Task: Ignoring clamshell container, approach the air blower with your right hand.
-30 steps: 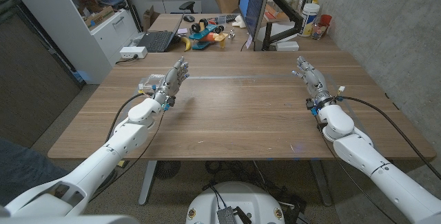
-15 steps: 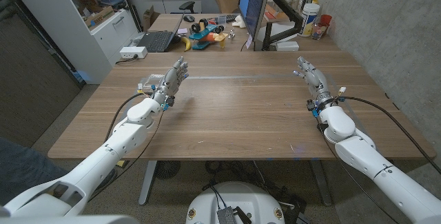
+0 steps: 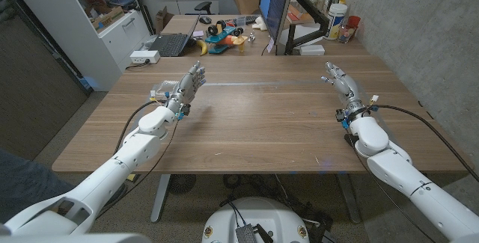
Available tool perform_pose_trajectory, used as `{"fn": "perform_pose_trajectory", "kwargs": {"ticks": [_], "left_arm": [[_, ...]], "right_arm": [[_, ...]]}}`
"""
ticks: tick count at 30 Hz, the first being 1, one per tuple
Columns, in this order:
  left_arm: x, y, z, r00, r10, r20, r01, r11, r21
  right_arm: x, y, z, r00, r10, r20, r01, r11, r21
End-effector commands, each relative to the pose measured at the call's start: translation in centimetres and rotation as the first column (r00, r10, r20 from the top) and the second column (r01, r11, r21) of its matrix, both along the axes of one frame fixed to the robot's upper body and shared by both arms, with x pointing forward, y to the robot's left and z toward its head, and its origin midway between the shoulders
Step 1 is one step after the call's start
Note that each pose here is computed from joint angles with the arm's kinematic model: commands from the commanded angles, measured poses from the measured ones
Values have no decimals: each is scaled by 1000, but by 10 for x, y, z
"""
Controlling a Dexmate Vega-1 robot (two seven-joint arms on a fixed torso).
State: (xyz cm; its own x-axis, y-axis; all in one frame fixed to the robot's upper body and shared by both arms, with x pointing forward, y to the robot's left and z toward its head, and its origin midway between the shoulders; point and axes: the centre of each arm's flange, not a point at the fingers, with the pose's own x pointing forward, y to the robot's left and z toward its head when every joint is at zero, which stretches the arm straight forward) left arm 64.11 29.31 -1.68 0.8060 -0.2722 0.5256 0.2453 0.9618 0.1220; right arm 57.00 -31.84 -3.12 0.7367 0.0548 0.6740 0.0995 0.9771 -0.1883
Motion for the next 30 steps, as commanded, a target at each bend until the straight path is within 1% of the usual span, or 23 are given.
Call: {"fn": "perform_pose_trajectory", "kwargs": {"ticks": [1, 5, 10, 14, 16, 20, 30], "left_arm": [[-2, -4, -2, 1000, -1, 0, 1, 1000, 3], [-3, -4, -2, 1000, 3, -2, -3, 1000, 7], [-4, -2, -2, 1000, 9, -4, -9, 1000, 14], [-6, -2, -2, 1000, 11, -2, -11, 1000, 14], [-6, -2, -2, 1000, 10, -1, -10, 1000, 13], [-7, -2, -2, 1000, 9, 0, -9, 1000, 12], [-9, -3, -1, 1000, 9, 5, -9, 1000, 16]], "right_arm": [[-6, -9, -7, 1000, -17, -3, 17, 1000, -14], [-8, -12, -10, 1000, -24, -11, 24, 1000, -9], [-12, -14, -11, 999, -42, -15, 41, 998, -39], [-15, -16, -11, 998, -57, -7, 56, 997, -58], [-16, -16, -11, 998, -64, -7, 64, 997, -47], [-18, -17, -11, 998, -68, 3, 68, 996, -56], [-25, -19, -15, 994, -102, 28, 104, 991, -86]]}}
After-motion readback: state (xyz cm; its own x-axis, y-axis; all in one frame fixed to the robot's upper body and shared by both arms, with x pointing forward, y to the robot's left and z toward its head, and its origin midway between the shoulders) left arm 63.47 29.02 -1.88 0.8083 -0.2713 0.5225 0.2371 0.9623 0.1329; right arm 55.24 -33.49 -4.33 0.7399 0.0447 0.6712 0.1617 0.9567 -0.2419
